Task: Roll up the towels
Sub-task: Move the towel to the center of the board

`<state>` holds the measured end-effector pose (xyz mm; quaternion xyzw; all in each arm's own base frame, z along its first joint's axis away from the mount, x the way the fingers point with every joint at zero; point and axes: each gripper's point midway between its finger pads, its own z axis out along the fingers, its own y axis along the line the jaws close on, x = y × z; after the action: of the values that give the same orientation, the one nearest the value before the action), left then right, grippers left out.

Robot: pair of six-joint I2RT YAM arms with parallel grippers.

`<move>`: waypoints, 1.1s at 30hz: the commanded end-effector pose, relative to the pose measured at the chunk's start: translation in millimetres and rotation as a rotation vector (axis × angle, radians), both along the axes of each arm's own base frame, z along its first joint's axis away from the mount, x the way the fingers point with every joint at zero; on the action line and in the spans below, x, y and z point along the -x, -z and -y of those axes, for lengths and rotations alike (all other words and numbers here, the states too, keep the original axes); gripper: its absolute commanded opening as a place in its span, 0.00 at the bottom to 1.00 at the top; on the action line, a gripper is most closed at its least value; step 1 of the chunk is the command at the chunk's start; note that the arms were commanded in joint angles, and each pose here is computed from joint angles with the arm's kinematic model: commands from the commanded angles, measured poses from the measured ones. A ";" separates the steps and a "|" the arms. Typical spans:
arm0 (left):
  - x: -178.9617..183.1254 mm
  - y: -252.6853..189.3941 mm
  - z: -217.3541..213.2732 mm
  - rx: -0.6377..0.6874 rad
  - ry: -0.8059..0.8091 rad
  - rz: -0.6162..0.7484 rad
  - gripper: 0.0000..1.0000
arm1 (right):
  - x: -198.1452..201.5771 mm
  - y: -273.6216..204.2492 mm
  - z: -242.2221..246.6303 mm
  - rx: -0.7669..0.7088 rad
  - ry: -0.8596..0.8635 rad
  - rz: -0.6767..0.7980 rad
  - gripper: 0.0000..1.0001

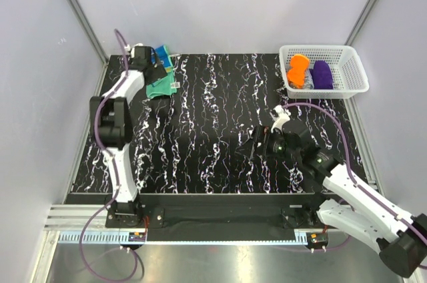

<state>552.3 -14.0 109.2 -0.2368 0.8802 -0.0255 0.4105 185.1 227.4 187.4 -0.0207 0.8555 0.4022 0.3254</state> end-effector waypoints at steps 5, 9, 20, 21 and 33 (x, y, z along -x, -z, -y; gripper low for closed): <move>-7.5 48.4 4.8 -0.025 0.027 -0.194 0.92 | -7.6 7.1 -10.2 0.029 -0.043 0.019 1.00; -1.4 64.5 -0.5 -0.014 0.001 -0.223 0.92 | -9.5 11.3 -13.9 0.032 -0.052 0.006 1.00; -4.2 72.5 12.6 0.039 0.077 -0.258 0.01 | -8.2 19.3 -11.9 0.047 -0.048 -0.012 1.00; -2.4 73.6 13.9 0.046 0.080 -0.264 0.00 | -7.5 19.9 -10.5 0.051 -0.042 -0.013 1.00; 66.6 20.9 116.4 0.312 0.226 -0.108 0.00 | -8.1 16.8 10.3 0.103 0.050 -0.015 1.00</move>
<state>494.4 -72.8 30.3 -0.2159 0.9344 -0.0918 0.2679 187.8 226.6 166.3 -0.0265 0.8726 0.3773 0.3090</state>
